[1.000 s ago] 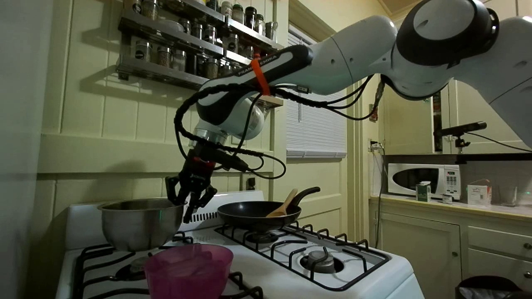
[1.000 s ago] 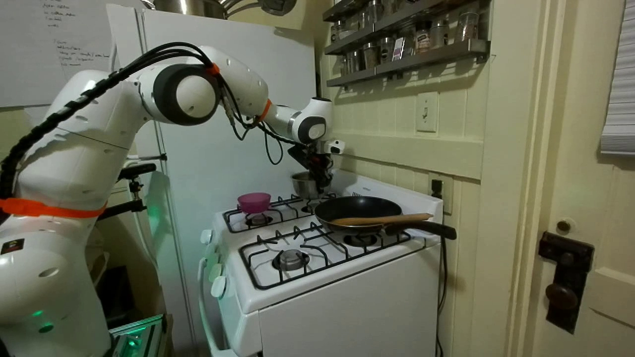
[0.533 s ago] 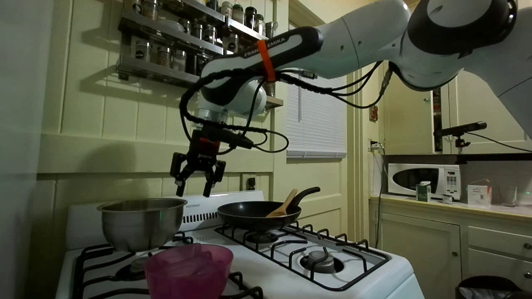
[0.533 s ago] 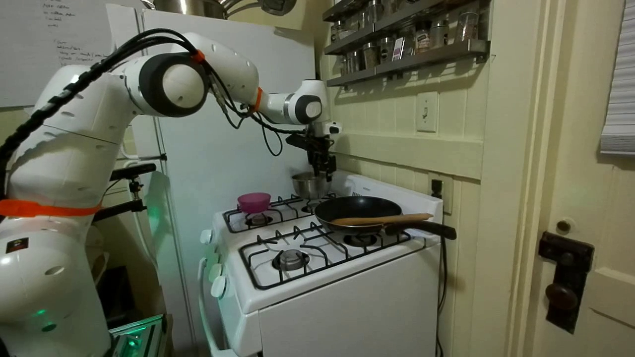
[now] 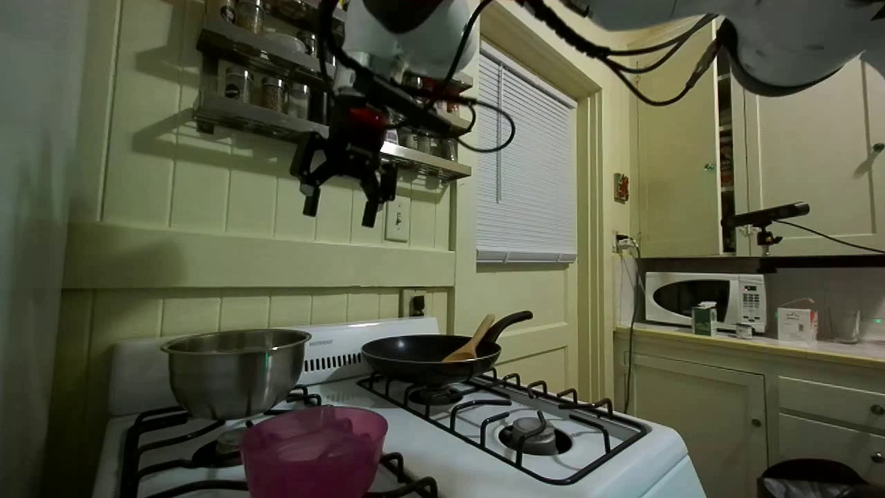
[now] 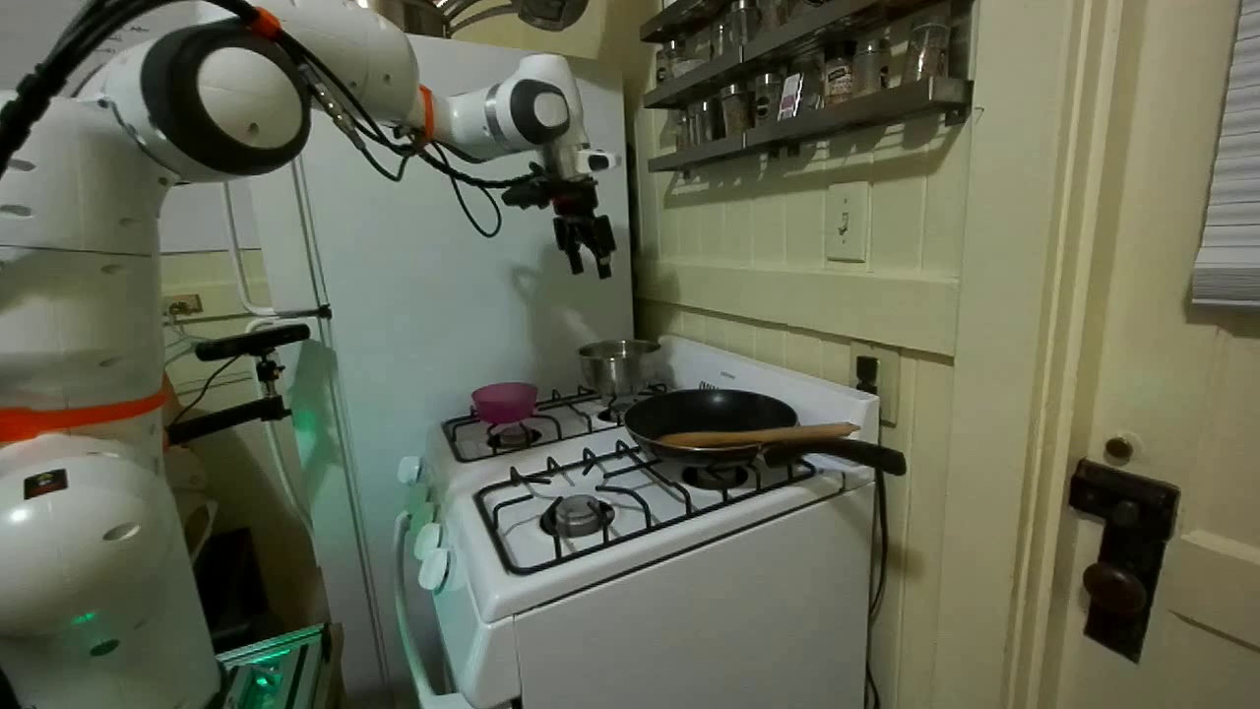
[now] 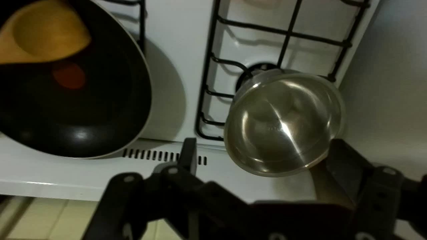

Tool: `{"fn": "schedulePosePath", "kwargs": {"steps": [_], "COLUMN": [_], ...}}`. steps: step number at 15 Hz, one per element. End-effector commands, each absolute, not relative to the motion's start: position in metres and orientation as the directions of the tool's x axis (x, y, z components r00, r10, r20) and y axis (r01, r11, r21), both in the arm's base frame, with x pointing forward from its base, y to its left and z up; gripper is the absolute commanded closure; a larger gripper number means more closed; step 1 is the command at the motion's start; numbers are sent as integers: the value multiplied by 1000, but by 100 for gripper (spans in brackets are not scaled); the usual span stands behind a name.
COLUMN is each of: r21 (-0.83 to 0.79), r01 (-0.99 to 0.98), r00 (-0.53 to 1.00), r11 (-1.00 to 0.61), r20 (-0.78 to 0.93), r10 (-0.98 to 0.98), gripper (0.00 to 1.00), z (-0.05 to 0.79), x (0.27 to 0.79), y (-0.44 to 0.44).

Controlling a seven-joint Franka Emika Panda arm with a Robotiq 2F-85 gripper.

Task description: Move the silver bowl to the left

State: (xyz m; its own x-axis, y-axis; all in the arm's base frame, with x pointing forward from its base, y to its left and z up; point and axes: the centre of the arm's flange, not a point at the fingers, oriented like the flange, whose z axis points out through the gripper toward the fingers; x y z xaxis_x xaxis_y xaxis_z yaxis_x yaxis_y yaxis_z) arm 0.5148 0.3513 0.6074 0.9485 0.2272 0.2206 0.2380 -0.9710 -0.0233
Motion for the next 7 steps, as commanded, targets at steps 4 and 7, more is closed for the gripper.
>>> {"fn": "schedulePosePath", "kwargs": {"steps": [4, 7], "r21": [56, 60], "r01": [154, 151], "r00": [951, 944], "r11": [-986, -987], "r20": [263, 287], "r10": [163, 162], "gripper": [0, 0], "z": [663, 676], "x": [440, 416], "y": [354, 350]}}
